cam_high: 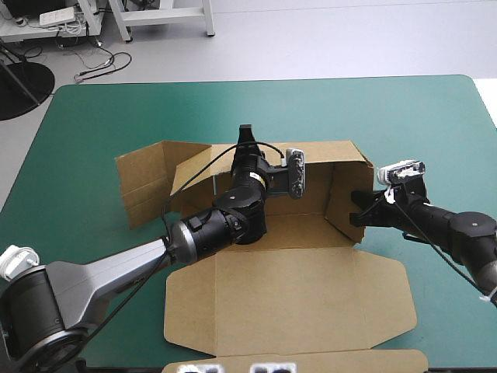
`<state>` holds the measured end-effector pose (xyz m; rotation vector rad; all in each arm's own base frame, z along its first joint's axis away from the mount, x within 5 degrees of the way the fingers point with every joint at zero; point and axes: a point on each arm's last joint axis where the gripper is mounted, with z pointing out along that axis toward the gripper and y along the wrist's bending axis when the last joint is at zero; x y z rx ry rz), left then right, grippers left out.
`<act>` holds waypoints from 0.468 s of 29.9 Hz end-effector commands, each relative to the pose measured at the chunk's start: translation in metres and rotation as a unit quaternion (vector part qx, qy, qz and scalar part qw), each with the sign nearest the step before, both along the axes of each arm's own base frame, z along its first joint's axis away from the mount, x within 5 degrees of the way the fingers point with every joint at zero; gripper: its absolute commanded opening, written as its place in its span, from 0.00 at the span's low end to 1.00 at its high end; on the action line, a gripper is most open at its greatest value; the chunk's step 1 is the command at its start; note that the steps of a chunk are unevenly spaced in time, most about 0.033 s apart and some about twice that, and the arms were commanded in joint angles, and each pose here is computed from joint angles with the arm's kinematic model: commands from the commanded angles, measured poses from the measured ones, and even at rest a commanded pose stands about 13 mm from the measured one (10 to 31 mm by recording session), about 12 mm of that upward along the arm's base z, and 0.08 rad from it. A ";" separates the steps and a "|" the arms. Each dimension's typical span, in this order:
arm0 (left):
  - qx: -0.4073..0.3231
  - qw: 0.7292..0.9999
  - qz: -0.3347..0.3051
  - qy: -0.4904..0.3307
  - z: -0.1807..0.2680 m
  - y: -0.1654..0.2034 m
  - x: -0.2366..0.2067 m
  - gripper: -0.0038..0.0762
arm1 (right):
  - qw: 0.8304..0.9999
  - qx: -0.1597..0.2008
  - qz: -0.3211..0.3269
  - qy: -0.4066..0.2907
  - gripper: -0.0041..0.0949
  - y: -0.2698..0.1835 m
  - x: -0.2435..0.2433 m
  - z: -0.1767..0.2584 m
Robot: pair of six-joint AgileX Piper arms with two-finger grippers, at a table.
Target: Fold the box
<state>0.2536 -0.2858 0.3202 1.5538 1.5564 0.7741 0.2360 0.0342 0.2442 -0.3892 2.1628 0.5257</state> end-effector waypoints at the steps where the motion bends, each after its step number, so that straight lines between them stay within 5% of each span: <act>1: -0.028 0.999 -0.027 -0.028 0.020 -0.002 -0.006 0.42 | 1.000 -0.001 0.004 -0.006 0.04 0.000 0.000 0.008; 6: -0.020 0.997 -0.045 -0.052 0.023 -0.005 -0.005 0.74 | 1.000 -0.019 0.011 0.005 0.04 -0.001 -0.002 0.004; 14: -0.014 0.996 -0.063 -0.065 0.026 -0.013 -0.016 0.71 | 0.999 -0.032 0.012 0.013 0.04 -0.003 -0.003 0.002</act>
